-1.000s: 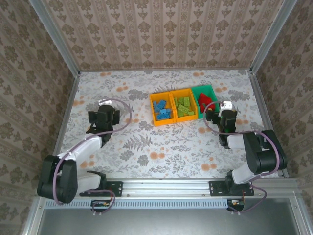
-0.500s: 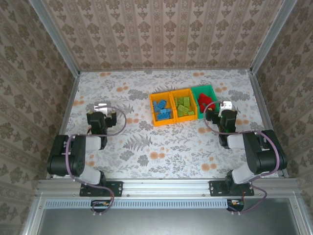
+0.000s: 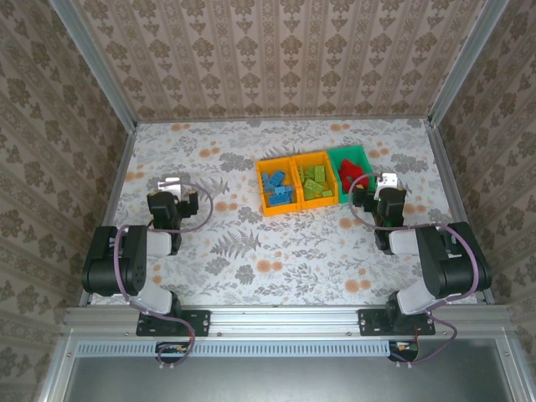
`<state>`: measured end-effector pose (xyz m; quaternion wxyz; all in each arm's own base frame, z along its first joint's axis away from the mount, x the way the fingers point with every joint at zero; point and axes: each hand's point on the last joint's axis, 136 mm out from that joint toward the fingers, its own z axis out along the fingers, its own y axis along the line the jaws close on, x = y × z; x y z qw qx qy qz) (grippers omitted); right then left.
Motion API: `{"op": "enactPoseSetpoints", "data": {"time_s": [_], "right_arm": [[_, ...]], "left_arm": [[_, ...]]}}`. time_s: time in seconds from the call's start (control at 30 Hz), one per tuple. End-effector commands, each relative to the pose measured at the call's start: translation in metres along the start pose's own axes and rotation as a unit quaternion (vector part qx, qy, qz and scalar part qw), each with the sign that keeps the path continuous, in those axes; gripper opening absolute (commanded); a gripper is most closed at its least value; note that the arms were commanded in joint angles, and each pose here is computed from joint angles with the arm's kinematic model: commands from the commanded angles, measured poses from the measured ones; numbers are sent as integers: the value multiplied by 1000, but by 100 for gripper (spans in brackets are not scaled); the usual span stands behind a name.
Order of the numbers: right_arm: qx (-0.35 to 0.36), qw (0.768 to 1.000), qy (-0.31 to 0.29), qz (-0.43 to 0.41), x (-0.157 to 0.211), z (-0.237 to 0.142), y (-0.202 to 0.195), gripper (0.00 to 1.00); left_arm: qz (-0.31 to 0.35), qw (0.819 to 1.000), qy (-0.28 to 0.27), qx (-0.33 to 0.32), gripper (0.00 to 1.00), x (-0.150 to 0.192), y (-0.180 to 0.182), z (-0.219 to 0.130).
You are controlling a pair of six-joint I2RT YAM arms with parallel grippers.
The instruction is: Sort the legos into containers by color
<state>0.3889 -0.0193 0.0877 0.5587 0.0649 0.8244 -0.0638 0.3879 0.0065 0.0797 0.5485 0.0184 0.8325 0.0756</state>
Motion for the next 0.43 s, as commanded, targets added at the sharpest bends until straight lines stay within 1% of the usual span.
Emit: {"op": "enactPoseSetpoints", "data": {"time_s": [0.0,0.4], "right_arm": [[-10,1000,-21,4,-13,2,3,100],[-10,1000,-22,3,-14,2,3,100]], "left_arm": [[-14,1000,-25,5,100,-19,1,2],[-14,1000,-24,4,100,-18,2,3]]}}
